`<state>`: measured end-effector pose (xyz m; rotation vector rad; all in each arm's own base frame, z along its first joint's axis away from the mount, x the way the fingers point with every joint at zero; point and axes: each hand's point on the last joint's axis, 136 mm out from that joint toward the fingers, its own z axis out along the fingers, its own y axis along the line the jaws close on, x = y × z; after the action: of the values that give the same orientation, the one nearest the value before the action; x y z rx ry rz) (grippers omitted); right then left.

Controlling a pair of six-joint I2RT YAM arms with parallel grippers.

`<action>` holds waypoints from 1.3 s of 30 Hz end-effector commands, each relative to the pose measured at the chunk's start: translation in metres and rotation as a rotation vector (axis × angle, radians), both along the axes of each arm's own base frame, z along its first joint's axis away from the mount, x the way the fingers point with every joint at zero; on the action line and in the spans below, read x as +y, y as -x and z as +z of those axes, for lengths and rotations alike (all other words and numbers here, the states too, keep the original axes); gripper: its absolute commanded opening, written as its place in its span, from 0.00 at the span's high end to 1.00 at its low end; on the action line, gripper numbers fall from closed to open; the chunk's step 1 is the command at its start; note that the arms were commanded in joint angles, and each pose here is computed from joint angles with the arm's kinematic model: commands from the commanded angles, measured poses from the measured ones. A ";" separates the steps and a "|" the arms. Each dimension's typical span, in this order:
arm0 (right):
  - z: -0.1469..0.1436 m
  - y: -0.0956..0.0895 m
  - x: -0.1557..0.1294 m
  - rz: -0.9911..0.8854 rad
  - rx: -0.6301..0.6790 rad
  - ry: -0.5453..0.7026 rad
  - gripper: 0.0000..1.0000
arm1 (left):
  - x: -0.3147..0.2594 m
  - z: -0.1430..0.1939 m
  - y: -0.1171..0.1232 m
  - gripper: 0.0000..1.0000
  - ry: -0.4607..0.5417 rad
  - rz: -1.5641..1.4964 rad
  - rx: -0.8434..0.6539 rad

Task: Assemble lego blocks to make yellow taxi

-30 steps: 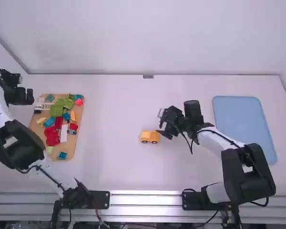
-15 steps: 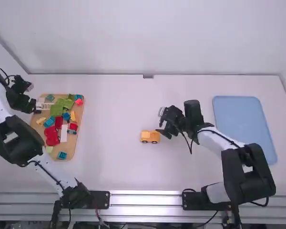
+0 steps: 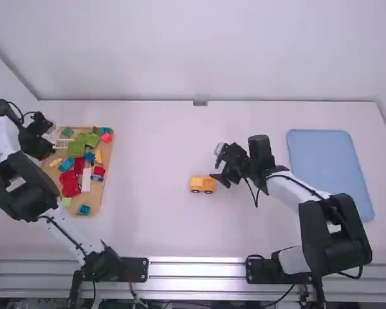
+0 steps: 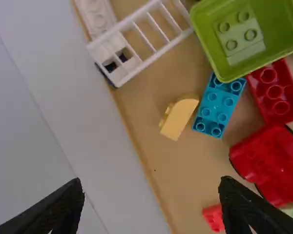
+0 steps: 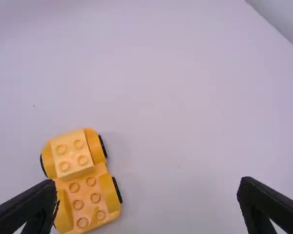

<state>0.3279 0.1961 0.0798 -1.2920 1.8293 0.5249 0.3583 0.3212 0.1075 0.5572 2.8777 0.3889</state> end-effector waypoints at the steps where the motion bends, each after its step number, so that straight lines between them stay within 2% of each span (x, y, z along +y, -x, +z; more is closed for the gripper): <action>1: 0.008 -0.001 0.001 -0.007 -0.002 -0.018 0.02 | -0.003 -0.028 0.006 0.25 0.018 -0.031 0.043; 7: 0.010 -0.001 0.005 -0.022 0.020 -0.039 0.02 | -0.003 -0.057 0.000 0.26 0.018 -0.033 -0.013; 11: 0.010 0.003 0.011 0.000 0.012 -0.034 0.02 | 0.004 -0.070 0.005 0.27 0.002 -0.005 -0.022; 19: 0.010 0.004 0.012 0.012 0.003 -0.029 0.02 | 0.008 -0.088 0.011 0.29 0.081 0.028 -0.059; 39: 0.010 0.005 0.015 0.019 0.003 -0.029 0.02 | 0.007 -0.093 0.007 0.28 0.131 0.011 -0.080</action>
<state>0.3219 0.2074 0.0806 -1.2923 1.8327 0.5607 0.3507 0.3302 0.0249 0.4893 2.7989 0.2759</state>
